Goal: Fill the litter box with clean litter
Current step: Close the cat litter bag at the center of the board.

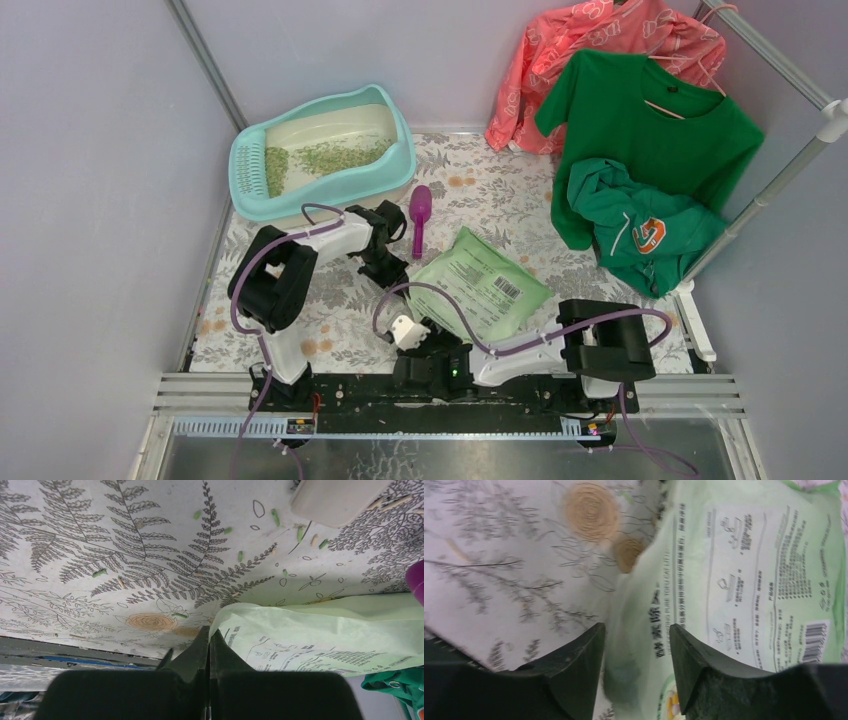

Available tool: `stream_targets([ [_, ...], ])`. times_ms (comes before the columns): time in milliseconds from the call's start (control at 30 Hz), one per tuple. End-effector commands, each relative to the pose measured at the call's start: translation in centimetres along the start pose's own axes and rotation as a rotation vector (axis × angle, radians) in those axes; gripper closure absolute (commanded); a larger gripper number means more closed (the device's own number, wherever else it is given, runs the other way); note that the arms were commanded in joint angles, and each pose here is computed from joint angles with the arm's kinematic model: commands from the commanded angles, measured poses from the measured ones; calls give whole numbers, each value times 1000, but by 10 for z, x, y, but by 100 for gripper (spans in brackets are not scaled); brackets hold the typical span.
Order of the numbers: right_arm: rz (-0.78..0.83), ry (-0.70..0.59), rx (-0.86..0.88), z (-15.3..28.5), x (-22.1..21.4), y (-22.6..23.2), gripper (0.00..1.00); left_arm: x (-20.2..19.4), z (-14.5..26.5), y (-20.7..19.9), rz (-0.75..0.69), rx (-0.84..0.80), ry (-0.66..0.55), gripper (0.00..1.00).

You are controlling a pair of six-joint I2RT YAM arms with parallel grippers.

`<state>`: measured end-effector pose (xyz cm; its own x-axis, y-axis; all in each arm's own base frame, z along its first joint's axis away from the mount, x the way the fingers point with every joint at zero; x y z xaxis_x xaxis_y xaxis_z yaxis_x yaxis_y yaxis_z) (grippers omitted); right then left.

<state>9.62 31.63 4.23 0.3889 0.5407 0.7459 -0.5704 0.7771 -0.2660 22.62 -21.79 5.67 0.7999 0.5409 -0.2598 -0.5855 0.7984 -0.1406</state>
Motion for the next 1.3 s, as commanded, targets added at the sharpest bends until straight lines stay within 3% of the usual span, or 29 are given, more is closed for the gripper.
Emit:
stream_targets([
  [0, -61, -6, -149, -3, -1, -34, 48, -5, 4, 12, 30, 34, 22, 100],
  [167, -121, 13, -30, 3, 2, -41, 77, -1, 9, 7, 1, 12, 3, 100],
  [233, -176, 29, 75, 8, 7, -42, 93, 5, 22, -9, -83, -70, -58, 100],
  [300, -232, 61, 181, 9, 11, -45, 100, 10, 41, -18, -128, -155, -150, 100],
  [333, -260, 72, 226, 11, 14, -47, 100, 13, 53, -22, -151, -203, -210, 99],
  [433, -346, 101, 376, 18, 26, -49, 100, 21, 87, -25, -211, -271, -381, 80],
  [567, -429, 208, 572, 23, 37, -49, 100, 24, 115, -23, -277, -324, -498, 66],
  [800, -629, 373, 751, 18, 25, -47, 100, 18, 124, -11, -324, -345, -562, 68],
  [1067, -970, 359, 890, 11, 22, -58, 100, -16, 107, -1, -393, -365, -656, 72],
  [1267, -1138, 350, 951, 14, 17, -56, 99, -41, 79, -23, -475, -327, -663, 77],
])
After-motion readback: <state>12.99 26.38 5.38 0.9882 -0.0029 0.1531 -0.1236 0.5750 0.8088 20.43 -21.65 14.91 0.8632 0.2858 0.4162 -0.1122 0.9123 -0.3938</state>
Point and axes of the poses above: each gripper's point midway between its finger pads, its own z axis back along the fingers, its own y axis along the line the jaws close on, x = y × z, the point moved 3 cm from there along z, back along the fingers, and after that the axes turned 14 degrees about -z, right-handed, at the moved point
